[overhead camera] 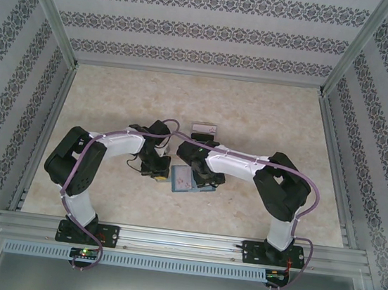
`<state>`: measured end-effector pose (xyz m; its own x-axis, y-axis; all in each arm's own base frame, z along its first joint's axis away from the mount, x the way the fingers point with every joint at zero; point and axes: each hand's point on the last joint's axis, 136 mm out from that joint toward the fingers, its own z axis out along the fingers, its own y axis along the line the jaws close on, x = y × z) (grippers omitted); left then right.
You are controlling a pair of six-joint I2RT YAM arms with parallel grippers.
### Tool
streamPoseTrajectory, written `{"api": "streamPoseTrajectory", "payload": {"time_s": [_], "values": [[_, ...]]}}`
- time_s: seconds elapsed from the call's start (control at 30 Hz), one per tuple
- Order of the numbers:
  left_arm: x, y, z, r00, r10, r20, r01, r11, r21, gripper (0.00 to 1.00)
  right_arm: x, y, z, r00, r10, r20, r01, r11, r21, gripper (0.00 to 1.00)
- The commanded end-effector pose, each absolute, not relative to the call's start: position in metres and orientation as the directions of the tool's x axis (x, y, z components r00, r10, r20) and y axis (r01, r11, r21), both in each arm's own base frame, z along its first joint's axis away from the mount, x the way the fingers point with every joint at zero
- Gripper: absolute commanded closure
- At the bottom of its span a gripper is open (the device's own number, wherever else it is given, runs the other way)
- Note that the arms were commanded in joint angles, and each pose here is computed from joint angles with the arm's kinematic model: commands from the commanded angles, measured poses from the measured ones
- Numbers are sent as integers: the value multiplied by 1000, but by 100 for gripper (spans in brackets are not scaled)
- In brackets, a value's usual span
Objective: Take the credit cards out of the card holder
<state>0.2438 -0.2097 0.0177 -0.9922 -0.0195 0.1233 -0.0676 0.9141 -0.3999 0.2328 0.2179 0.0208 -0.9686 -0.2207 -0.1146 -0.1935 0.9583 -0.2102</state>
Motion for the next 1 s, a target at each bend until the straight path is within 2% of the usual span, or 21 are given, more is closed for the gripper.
{"api": "streamPoseTrajectory", "payload": {"time_s": [0.0, 0.37, 0.73, 0.87, 0.97], "values": [[245, -207, 11, -992, 2, 122, -41, 935, -353, 94, 228, 212, 25, -971, -216, -105, -193, 962, -194, 54], [256, -231, 42, -997, 29, 70, -2, 912, -410, 94, 228, 223, 45, -972, -180, -148, -170, 982, -76, 56], [255, -256, 44, -997, 37, 68, 1, 885, -466, 96, 232, 247, 57, -979, -117, -169, -141, 981, 136, 67], [253, -262, 40, -996, 40, 78, -1, 881, -473, 96, 233, 251, 52, -982, -111, -153, -136, 977, 166, 74], [252, -264, 37, -996, 43, 84, -2, 880, -476, 96, 232, 254, 50, -984, -104, -144, -131, 972, 193, 84]]}}
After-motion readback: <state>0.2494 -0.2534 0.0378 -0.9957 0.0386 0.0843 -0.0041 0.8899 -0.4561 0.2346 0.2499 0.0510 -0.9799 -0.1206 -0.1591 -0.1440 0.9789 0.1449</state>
